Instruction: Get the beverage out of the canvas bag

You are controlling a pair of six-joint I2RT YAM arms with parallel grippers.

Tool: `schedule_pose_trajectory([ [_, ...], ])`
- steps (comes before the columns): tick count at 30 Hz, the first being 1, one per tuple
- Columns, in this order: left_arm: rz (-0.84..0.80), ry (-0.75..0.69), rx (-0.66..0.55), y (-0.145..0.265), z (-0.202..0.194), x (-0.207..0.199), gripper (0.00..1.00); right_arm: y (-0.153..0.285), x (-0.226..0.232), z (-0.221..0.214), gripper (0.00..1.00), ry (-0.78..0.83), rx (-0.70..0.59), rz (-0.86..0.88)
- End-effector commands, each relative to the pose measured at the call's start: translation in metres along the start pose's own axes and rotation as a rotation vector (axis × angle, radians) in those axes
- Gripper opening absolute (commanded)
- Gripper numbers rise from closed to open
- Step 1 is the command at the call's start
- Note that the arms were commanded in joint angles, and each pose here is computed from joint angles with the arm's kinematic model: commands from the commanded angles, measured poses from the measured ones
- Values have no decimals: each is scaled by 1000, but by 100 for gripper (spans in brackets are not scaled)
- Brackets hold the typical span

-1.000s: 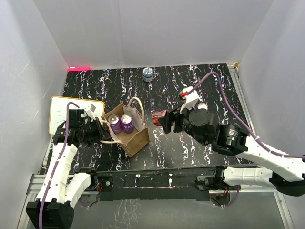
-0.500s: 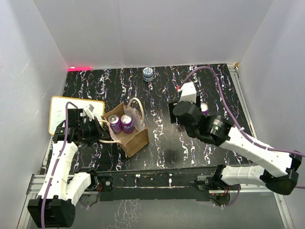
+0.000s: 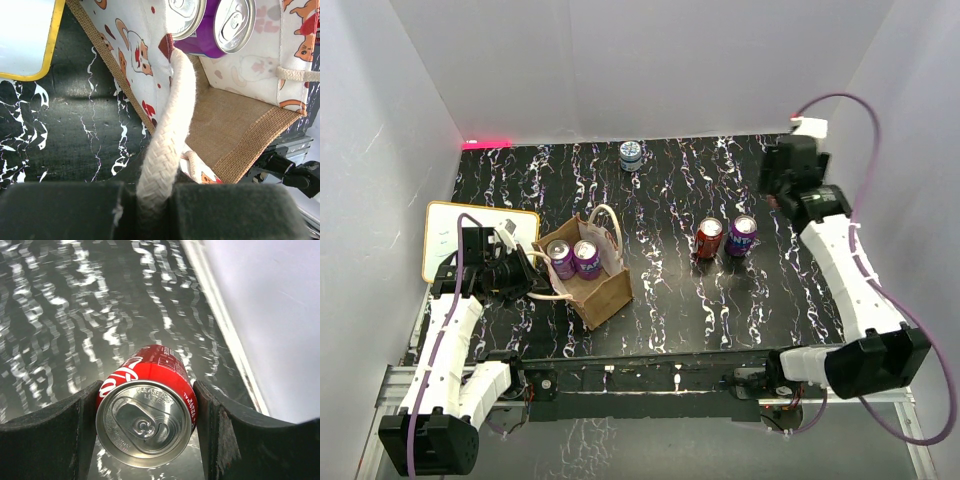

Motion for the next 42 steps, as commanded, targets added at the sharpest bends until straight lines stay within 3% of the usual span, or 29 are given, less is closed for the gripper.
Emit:
schedule_pose_trajectory([
  [1,19,18,5,0,-3,4,0,-22,-55,22,7,-138,-71,-61],
  [10,0,8,15,0,-4,3,0,-52,-84,-25,7,-301,76,-68],
  [26,-42,-22,-28,8,-7,-1,0,-73,-65,-88,7,-287,190,0],
  [42,-45,-22,-31,8,-7,-1,0,-105,-51,-100,8,-244,194,102],
])
Point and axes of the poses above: each gripper's point midway between its finger pads, its own y axis back along the fingers, its own x axis along the line the jaws close on, z = x × y, the point moved 8 cm from there along y, back along the fingers, and after that the axes turned 6 degrees about y, right-handed, at the moved point
